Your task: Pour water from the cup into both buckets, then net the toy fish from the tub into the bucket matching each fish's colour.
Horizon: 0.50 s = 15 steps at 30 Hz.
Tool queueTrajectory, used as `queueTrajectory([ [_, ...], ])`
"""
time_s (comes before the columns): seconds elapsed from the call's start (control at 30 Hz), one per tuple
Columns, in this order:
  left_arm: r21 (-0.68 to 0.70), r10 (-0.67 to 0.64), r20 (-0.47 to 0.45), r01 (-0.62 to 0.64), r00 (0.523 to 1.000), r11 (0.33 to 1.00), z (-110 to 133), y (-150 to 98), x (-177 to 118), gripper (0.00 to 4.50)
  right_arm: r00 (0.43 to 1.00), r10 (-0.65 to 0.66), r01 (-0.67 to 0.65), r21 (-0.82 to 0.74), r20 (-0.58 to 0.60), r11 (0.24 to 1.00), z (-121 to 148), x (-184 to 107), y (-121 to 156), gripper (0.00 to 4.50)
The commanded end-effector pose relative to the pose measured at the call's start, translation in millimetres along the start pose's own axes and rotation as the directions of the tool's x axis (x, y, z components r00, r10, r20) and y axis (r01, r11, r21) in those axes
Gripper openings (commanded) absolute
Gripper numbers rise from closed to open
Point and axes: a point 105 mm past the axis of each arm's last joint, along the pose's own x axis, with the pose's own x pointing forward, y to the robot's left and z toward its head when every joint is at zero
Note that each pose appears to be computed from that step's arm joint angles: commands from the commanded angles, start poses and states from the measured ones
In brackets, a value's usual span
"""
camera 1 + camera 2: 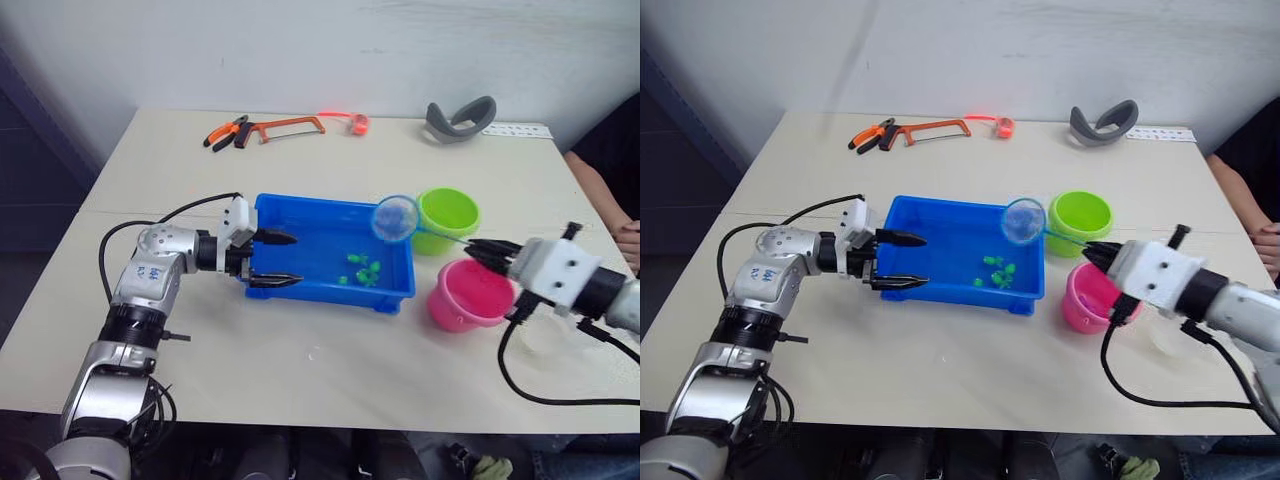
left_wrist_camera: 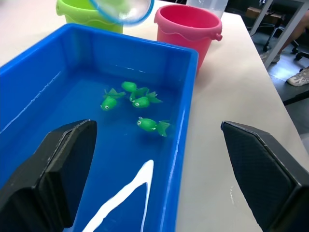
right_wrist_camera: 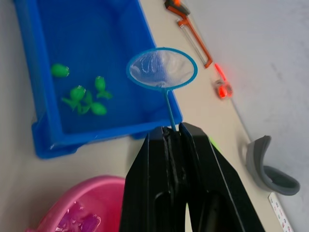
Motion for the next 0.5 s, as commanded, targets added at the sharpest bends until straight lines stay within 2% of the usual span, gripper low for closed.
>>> queueTrajectory([
  [0.03, 0.033, 0.023, 0.024, -0.024, 0.999, 0.999, 12.3, -3.1, -5.6, 4.48, 0.999, 0.035, -0.034, -0.089, 0.006, 0.995, -0.5, 11.4, 2.1, 0.0],
  [0.23, 0.026, 0.043, 0.027, -0.043, 0.999, 0.999, 12.9, -6.8, -6.6, 4.48, 0.997, 0.071, -0.076, -0.236, -0.029, 0.969, -6.8, 29.4, 2.1, 0.0],
  [0.5, 0.023, 0.058, 0.038, -0.059, 0.998, 0.998, 16.5, -5.1, -6.6, 4.48, 0.989, 0.122, -0.145, -0.413, -0.081, 0.899, -15.0, 33.9, 7.6, 0.0],
])
